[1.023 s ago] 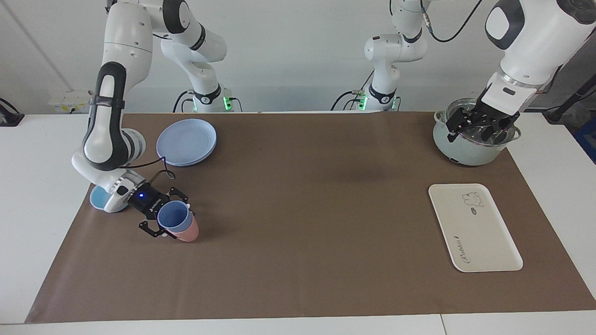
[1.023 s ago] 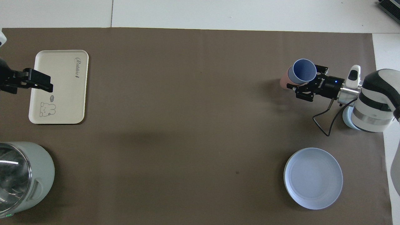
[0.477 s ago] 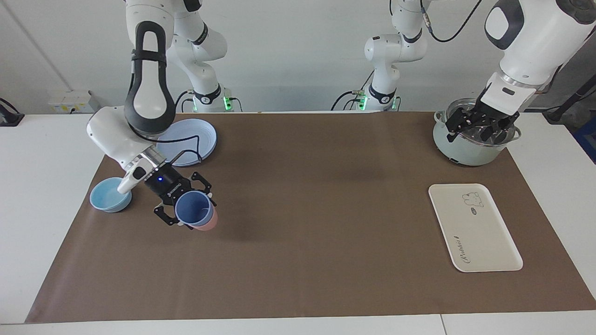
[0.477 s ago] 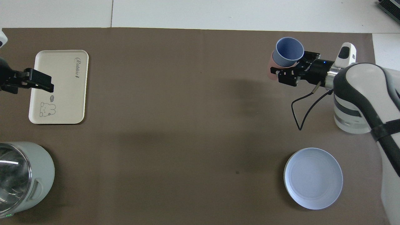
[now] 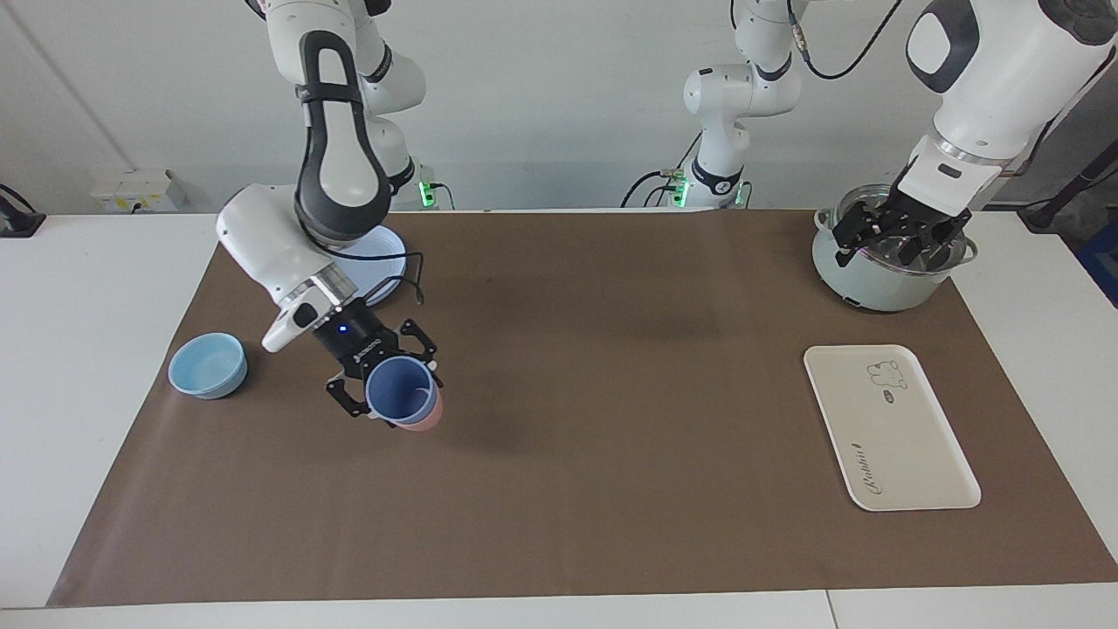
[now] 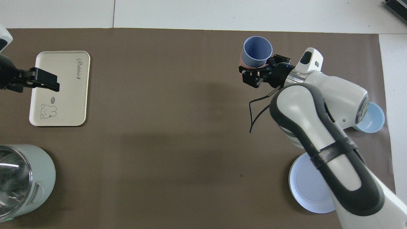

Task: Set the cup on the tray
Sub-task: 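Lift the cups with the right gripper while the left gripper reaches over, then grasp the blue cup rim with the left gripper above the right gripper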

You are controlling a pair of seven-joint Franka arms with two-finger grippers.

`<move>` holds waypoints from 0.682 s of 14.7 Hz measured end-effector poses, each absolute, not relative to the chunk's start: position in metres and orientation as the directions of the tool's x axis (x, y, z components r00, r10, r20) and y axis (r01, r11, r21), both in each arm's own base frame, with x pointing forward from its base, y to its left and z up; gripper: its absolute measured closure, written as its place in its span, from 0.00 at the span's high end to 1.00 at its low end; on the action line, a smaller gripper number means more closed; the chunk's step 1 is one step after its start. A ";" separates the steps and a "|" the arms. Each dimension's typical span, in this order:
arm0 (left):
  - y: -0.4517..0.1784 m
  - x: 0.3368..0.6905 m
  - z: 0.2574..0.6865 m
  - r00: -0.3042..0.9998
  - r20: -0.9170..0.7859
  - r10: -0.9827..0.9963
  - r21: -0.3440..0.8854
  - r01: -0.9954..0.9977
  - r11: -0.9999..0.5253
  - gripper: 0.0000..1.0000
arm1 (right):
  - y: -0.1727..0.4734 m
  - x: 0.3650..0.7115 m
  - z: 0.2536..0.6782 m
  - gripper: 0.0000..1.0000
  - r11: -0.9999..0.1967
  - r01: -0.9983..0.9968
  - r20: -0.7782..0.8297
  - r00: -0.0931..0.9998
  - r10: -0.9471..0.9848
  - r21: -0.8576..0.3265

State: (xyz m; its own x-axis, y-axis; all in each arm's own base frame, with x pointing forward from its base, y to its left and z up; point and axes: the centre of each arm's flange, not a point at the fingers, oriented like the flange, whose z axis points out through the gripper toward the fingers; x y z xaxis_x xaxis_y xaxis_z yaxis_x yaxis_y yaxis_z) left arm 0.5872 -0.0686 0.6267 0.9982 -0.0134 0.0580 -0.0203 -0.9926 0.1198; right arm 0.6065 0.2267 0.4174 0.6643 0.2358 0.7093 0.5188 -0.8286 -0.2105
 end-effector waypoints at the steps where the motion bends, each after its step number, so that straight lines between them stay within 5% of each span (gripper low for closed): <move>1: -0.080 0.589 0.628 0.998 0.068 0.012 0.168 0.000 -0.986 1.00 | 0.242 0.602 0.418 0.84 -0.828 0.522 0.698 0.671 0.251 -0.205; 10: -0.248 0.652 0.581 0.934 0.094 0.344 0.402 0.281 -0.872 0.98 | 0.324 0.580 0.442 0.84 -0.897 0.437 0.547 0.769 0.331 -0.071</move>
